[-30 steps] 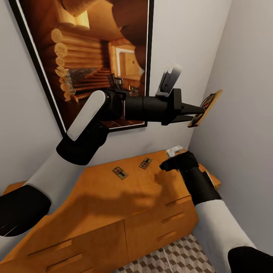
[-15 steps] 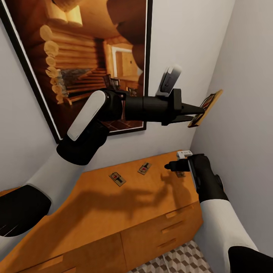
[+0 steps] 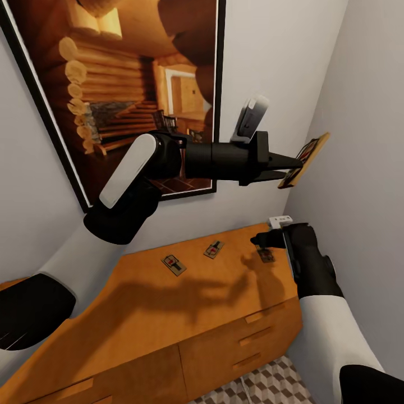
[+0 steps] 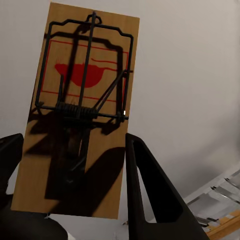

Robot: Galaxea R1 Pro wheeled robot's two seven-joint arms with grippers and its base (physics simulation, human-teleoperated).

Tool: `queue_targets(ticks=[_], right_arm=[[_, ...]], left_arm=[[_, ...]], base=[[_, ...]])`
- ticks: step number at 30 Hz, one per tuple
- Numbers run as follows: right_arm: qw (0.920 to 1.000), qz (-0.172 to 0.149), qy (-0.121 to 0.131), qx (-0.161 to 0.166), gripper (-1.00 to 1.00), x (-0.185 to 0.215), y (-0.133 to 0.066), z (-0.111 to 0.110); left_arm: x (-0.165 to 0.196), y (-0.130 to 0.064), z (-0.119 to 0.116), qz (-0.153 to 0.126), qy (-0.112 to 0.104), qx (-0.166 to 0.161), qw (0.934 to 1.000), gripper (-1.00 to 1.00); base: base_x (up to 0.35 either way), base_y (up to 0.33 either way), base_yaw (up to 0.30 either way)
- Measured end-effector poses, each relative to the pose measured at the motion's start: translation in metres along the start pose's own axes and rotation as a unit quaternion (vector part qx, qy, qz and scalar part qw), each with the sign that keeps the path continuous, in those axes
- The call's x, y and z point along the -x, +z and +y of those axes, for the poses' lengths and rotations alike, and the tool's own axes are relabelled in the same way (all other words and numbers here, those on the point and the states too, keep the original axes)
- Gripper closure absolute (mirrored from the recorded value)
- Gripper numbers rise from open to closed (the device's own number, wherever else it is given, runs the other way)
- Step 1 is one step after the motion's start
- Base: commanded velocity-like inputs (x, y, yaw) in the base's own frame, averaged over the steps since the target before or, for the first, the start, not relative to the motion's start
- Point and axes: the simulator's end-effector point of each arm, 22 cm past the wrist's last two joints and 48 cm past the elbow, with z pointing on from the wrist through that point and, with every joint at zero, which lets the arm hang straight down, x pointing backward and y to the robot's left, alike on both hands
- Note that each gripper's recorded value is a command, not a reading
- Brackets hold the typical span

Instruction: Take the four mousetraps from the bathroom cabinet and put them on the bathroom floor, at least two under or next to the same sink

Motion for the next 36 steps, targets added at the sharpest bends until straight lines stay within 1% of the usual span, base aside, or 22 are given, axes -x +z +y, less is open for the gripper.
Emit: queue_targets(ticks=[1, 2, 3, 5, 7, 11, 15, 21, 23, 25, 27, 29, 31, 36], right_arm=[[0.9997, 0.005, -0.012, -0.021, -1.00, -0.002, -0.001, -0.009], [0.9992, 0.008, -0.019, -0.035, -1.00, -0.003, -0.001, -0.015], [0.9987, 0.011, -0.024, -0.044, -1.00, -0.004, -0.001, -0.019], [0.9980, 0.018, -0.031, -0.052, -1.00, -0.008, 0.000, -0.022], [0.9978, 0.025, -0.033, -0.052, -1.00, -0.012, 0.003, -0.021], [0.9957, 0.075, -0.036, -0.039, -1.00, -0.049, 0.024, -0.013], [0.9947, 0.091, -0.036, -0.033, -1.00, -0.061, 0.030, -0.008], [0.9939, 0.101, -0.036, -0.027, -1.00, -0.062, 0.035, -0.005], [0.9936, 0.105, -0.033, -0.024, -1.00, -0.058, 0.037, -0.005], [0.9934, 0.110, -0.023, -0.021, -1.00, -0.057, 0.040, -0.008], [0.9926, 0.121, -0.005, -0.014, -1.00, -0.060, 0.043, -0.011], [0.9917, 0.128, 0.005, -0.010, -1.00, -0.062, 0.046, -0.013], [0.9908, 0.135, 0.010, -0.006, -1.00, -0.063, 0.048, -0.012], [0.9903, 0.138, 0.013, -0.003, -1.00, -0.062, 0.049, -0.012]], left_arm=[[0.000, 0.000, 0.000, 0.000, 0.000, 0.000, 1.0000, 1.00], [0.000, 0.000, 0.000, 0.000, 0.000, 0.000, 1.0000, 1.00], [0.000, 0.000, 0.000, 0.000, 0.000, 0.000, 1.0000, 1.00], [0.000, 0.000, 0.000, 0.001, 0.000, 0.000, 1.0000, 1.00], [-0.001, 0.001, 0.000, 0.001, 0.000, 0.000, 1.0000, 1.00], [-0.001, 0.001, 0.000, 0.001, 0.000, 0.000, 1.0000, 1.00], [-0.001, 0.001, 0.000, 0.001, 0.000, -0.001, 1.0000, 1.00], [-0.001, 0.002, -0.001, 0.001, 0.000, -0.001, 1.0000, 1.00], [-0.001, 0.002, -0.001, 0.001, 0.000, -0.001, 1.0000, 1.00], [-0.001, 0.002, -0.001, 0.001, 0.000, -0.001, 1.0000, 1.00], [-0.001, 0.002, -0.001, 0.001, 0.000, -0.001, 1.0000, 1.00], [-0.001, 0.002, -0.001, 0.001, 0.000, -0.001, 1.0000, 1.00], [-0.001, 0.002, -0.001, 0.001, 0.000, -0.001, 1.0000, 1.00], [-0.001, 0.001, -0.001, 0.001, 0.000, 0.000, 1.0000, 1.00]], base=[[0.000, 0.000, 0.000], [0.000, 0.000, 0.000], [0.000, 0.000, 0.000], [0.000, 0.000, 0.000], [0.000, 0.000, 0.000], [0.000, 0.000, 0.000], [0.000, 0.000, 0.000], [0.000, 0.000, 0.000], [0.000, 0.000, 0.000], [0.000, 0.000, 0.000], [0.000, 0.000, 0.000], [0.000, 0.000, 0.000], [0.000, 0.000, 0.000], [0.013, 0.000, 0.000]])
